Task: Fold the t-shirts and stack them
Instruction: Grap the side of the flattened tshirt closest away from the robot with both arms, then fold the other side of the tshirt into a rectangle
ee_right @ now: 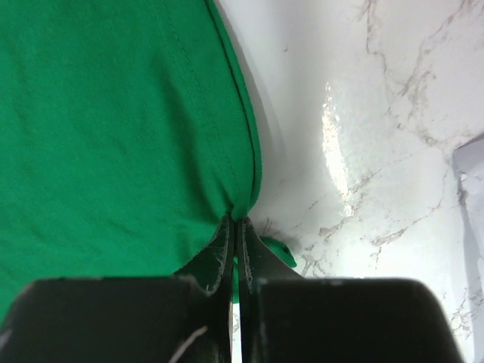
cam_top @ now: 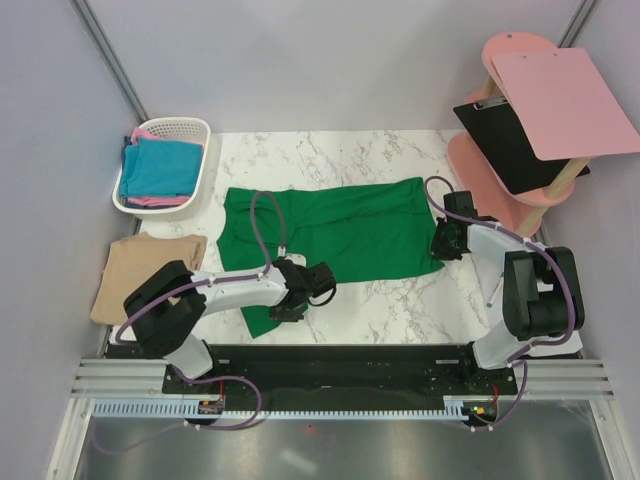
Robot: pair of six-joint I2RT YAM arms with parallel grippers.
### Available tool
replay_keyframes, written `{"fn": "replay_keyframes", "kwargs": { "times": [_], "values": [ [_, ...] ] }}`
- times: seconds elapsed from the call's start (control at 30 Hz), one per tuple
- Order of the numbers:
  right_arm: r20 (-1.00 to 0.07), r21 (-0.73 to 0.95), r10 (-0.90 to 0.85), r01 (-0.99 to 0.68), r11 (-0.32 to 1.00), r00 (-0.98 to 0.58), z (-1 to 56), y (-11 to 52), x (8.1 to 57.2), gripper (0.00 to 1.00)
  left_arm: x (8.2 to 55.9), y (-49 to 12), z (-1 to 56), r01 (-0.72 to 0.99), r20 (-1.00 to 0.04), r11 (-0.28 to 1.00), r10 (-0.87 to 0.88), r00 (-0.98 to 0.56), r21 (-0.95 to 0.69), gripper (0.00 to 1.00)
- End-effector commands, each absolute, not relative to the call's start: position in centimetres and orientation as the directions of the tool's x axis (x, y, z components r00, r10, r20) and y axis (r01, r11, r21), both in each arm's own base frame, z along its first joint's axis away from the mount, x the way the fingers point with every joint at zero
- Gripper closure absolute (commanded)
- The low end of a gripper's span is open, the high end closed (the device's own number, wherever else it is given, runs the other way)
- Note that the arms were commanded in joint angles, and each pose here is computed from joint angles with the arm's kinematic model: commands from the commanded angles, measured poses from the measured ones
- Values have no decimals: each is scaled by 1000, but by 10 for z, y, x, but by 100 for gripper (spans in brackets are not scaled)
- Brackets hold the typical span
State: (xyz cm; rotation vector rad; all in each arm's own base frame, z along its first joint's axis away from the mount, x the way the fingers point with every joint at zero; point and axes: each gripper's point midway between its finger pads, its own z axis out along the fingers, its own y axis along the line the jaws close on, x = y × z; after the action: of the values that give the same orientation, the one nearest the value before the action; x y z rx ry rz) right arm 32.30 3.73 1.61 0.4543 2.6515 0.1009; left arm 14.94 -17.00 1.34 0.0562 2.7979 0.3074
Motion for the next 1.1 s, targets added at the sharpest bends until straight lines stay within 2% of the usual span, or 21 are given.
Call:
{"fn": "replay_keyframes", "kwargs": {
  "times": [0.0, 0.03, 0.13, 0.33, 0.47, 0.7, 1.07],
  "values": [
    [-355, 154, 327, 290, 944, -876, 13, 43, 301, 99, 131, -133, -5, -32, -231, 916, 67, -971, 399, 90],
    [-357, 154, 326, 289, 945, -876, 14, 43, 301, 99, 130, -132, -6, -31, -223, 912, 66, -973, 408, 98],
    [-372, 188, 321, 267, 945, -871, 23, 48, 303, 99, 132, -136, -2, -39, -232, 920, 57, -971, 391, 98],
    [-419, 229, 315, 236, 944, -851, 42, 53, 306, 100, 145, -148, 42, -86, -333, 950, 20, -943, 299, 98],
    [-440, 264, 325, 226, 938, -837, 52, 58, 313, 100, 154, -132, 83, -135, -397, 924, 20, -918, 358, 98],
    [-464, 301, 334, 209, 930, -820, 65, 65, 331, 100, 199, -128, 131, -206, -496, 897, 16, -868, 390, 98],
    [-520, 349, 361, 193, 917, -774, 88, 71, 371, 100, 272, -103, 168, -237, -520, 845, 55, -852, 479, 98]
  ]
}}
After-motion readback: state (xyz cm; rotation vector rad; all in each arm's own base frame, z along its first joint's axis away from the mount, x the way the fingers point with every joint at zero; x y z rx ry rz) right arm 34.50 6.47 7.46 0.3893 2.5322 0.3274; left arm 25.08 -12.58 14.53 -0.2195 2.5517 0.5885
